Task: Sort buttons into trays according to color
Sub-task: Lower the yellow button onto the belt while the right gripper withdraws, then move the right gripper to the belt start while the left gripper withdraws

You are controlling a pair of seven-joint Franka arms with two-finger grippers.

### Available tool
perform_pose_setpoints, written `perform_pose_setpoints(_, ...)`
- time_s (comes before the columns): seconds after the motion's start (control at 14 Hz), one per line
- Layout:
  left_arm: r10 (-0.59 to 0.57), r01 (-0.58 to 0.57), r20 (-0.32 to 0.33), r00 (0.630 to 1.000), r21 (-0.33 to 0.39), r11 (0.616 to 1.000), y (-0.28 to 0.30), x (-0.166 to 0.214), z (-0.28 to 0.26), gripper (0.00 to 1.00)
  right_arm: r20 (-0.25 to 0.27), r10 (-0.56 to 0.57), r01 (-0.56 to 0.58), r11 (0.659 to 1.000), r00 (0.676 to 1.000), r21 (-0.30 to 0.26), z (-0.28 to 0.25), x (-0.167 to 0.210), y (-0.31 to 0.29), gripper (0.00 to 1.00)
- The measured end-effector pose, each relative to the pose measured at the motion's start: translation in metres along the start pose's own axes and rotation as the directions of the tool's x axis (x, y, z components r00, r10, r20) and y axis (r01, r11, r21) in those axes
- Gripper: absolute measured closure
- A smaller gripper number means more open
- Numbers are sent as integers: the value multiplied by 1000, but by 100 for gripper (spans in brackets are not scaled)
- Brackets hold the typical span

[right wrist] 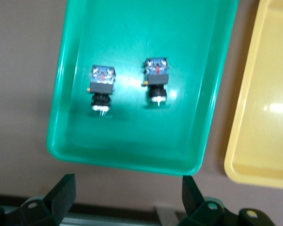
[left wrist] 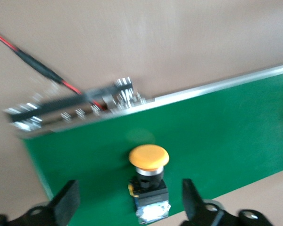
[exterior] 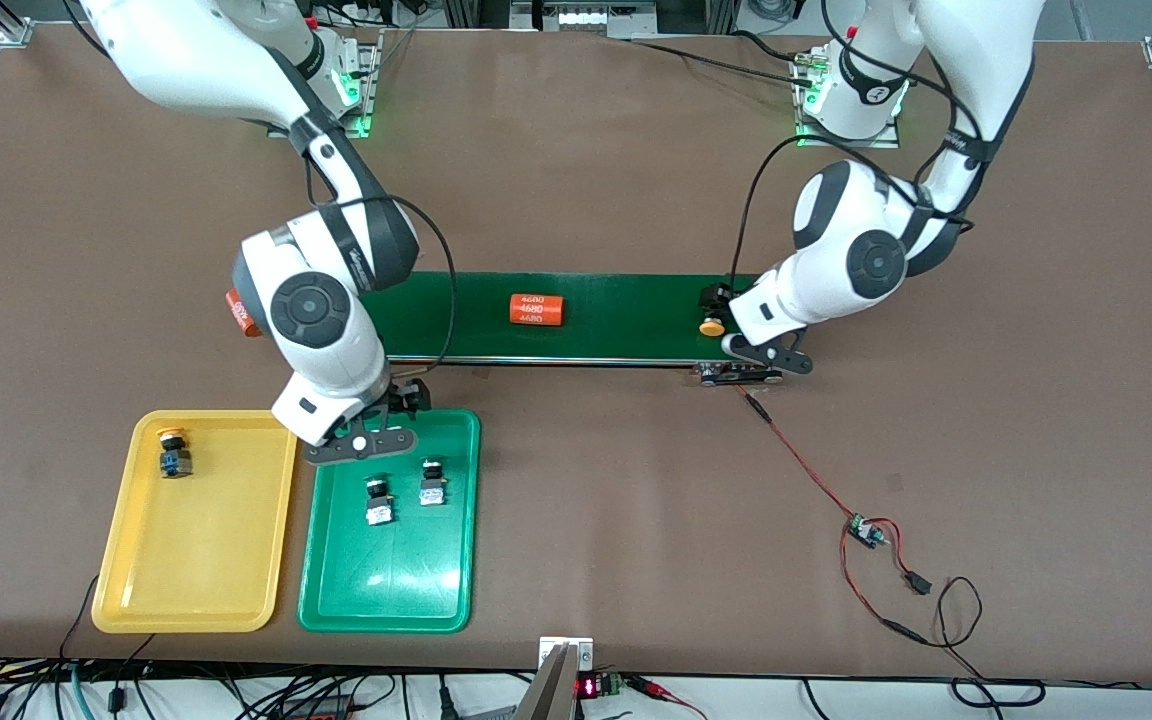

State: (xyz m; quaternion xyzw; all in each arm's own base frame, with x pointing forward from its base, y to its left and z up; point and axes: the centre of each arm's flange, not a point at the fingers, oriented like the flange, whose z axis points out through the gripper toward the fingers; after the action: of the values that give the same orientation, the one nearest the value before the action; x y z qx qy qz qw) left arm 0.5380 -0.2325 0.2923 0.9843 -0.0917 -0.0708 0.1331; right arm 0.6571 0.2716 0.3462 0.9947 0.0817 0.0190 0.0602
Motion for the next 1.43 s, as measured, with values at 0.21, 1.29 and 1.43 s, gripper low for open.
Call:
perform_pose_setpoints(0.21, -65, 65, -31, 997, 9, 998, -36, 5, -70, 0, 47, 1, -1, 1000, 999, 4, -33, -11, 16, 0)
perform_pose_setpoints(1.29, -271, 295, -138, 953, 204, 934, -175, -22, -361, 0, 128, -20, 8, 996, 992, 93, -120, -80, 95, 0)
perform_pose_setpoints(1.43, -300, 321, -125, 946, 209, 924, -176, -26, -364, 0, 138, -20, 8, 996, 990, 93, -117, -82, 95, 0)
